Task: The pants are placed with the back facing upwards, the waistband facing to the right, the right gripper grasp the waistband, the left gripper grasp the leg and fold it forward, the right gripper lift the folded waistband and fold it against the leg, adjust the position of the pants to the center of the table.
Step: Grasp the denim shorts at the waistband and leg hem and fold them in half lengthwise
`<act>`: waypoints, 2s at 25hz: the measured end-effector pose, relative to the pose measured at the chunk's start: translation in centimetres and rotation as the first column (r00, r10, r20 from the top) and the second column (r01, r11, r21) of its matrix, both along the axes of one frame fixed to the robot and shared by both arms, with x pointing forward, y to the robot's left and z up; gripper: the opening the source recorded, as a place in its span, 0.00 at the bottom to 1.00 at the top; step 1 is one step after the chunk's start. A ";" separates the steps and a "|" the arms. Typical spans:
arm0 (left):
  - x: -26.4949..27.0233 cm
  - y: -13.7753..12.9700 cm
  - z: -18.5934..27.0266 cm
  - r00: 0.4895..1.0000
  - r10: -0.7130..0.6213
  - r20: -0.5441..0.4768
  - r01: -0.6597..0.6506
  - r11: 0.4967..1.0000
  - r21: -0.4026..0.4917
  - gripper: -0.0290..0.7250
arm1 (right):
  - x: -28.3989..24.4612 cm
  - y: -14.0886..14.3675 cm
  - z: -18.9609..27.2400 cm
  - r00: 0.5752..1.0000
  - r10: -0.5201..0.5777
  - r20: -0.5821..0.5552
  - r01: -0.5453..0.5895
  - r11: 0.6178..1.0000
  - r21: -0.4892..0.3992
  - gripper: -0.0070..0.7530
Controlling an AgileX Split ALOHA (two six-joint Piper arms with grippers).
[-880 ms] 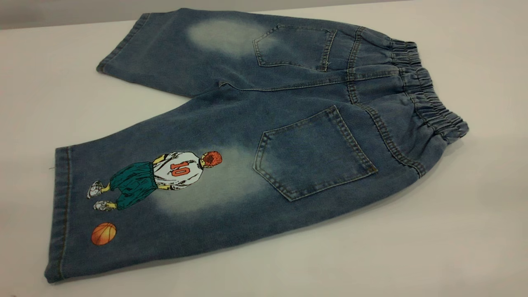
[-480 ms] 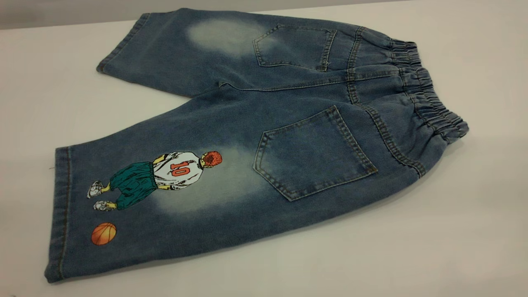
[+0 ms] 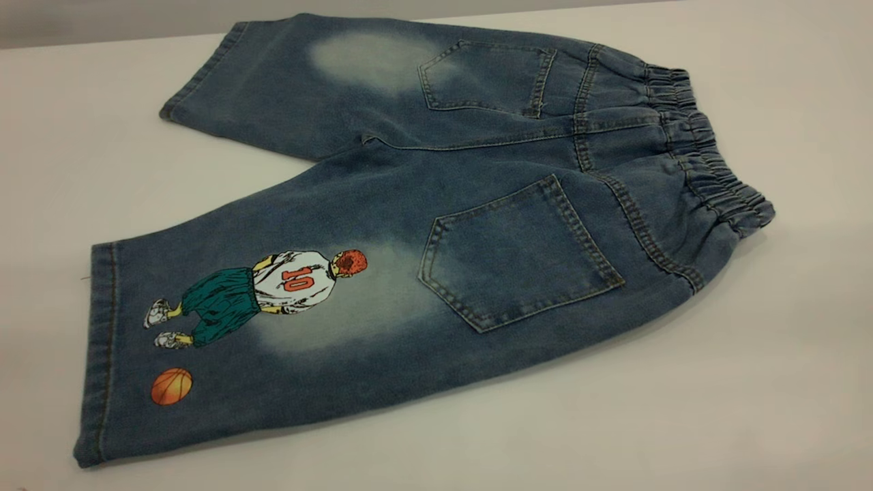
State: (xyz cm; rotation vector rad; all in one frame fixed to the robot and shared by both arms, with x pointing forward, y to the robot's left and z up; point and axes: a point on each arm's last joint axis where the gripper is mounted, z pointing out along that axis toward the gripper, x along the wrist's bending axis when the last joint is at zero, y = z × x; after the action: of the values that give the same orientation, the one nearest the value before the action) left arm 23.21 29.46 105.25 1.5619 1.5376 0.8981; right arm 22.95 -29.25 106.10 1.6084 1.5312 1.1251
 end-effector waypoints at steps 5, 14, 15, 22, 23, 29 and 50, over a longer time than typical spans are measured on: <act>0.0 0.0 0.0 1.000 0.000 0.000 0.000 1.000 0.000 0.42 | 0.0 0.0 0.0 1.000 0.000 0.000 0.000 1.000 0.000 0.43; 0.0 0.0 0.0 1.000 0.000 0.000 0.000 1.000 -0.001 0.42 | 0.0 0.0 0.0 1.000 -0.001 0.002 0.001 1.000 -0.001 0.43; 0.0 0.0 0.0 1.000 0.001 0.000 -0.001 1.000 -0.001 0.42 | 0.0 0.0 0.0 1.000 -0.001 0.002 0.001 1.000 -0.001 0.43; 0.0 0.0 0.0 1.000 0.000 0.003 0.000 1.000 -0.008 0.42 | 0.3 0.0 0.3 0.999 -0.002 0.051 0.002 1.000 0.007 0.43; 0.0 -0.1 0.1 1.000 -0.002 0.012 0.003 1.000 -0.019 0.42 | 0.3 0.0 0.3 0.999 -0.001 0.050 0.000 1.000 0.010 0.43; 0.8 0.0 2.0 0.998 0.003 0.060 -0.002 1.000 -0.008 0.42 | 0.3 0.6 1.5 0.993 0.031 0.116 -0.040 0.996 0.082 0.43; 22.5 -5.0 -1.7 0.826 -0.437 -0.356 0.463 0.886 -0.013 0.42 | 20.0 1.2 -4.5 0.906 0.031 -0.421 -0.019 0.999 0.032 0.43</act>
State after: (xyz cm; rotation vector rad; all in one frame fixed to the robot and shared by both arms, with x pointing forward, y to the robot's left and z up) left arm 45.71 24.44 103.60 2.1116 1.2767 0.4236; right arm 42.96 -28.02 101.60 1.9483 1.8154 0.8447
